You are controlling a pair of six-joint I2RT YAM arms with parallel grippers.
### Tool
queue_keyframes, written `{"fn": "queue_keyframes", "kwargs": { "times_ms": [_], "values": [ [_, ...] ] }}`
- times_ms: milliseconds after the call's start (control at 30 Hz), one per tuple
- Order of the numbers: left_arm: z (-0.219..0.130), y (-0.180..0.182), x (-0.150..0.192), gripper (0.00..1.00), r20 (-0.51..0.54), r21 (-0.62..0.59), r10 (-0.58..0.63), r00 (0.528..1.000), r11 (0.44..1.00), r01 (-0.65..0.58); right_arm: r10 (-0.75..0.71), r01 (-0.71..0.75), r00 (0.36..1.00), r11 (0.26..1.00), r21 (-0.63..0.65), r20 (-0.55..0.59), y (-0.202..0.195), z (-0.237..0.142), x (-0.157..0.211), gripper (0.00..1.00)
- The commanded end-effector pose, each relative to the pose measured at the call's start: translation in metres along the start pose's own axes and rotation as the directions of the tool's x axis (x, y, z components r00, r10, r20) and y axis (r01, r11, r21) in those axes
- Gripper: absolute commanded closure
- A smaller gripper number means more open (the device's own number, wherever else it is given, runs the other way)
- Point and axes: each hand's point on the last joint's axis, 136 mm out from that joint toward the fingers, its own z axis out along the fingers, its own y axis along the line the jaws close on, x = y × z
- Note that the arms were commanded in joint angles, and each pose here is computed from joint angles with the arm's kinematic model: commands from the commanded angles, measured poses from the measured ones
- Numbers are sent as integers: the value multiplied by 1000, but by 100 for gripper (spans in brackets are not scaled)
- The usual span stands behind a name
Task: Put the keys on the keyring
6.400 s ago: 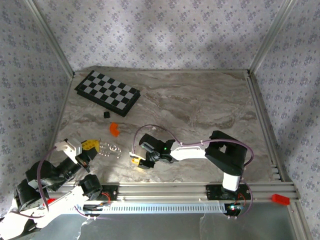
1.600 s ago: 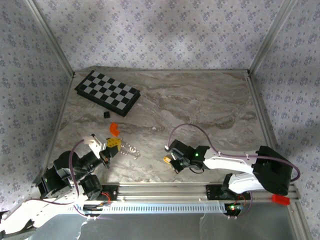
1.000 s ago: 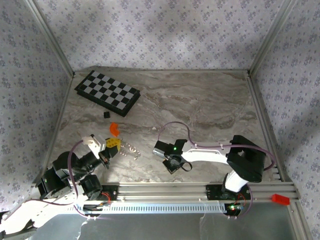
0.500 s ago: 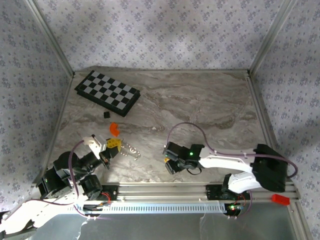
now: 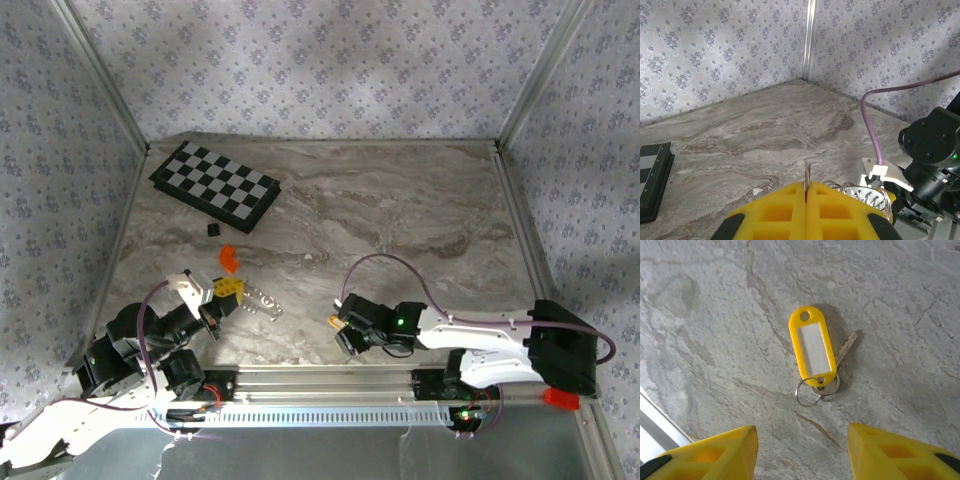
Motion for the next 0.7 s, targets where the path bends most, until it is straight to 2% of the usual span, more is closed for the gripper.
{"fn": "queue_keyframes", "kwargs": {
  "times_ms": [0, 267, 667],
  "values": [
    [-3, -3, -19, 100, 76, 18, -16, 997, 1000, 15, -68, 69, 998, 993, 100, -10, -7, 2, -4, 50],
    [-3, -2, -19, 100, 71, 12, -15, 997, 1000, 14, -123, 140, 989, 959, 248, -81, -7, 14, -6, 58],
    [-3, -2, -19, 100, 73, 11, -13, 997, 1000, 12, -118, 153, 986, 927, 342, -121, -19, 14, -6, 68]
  ]
}}
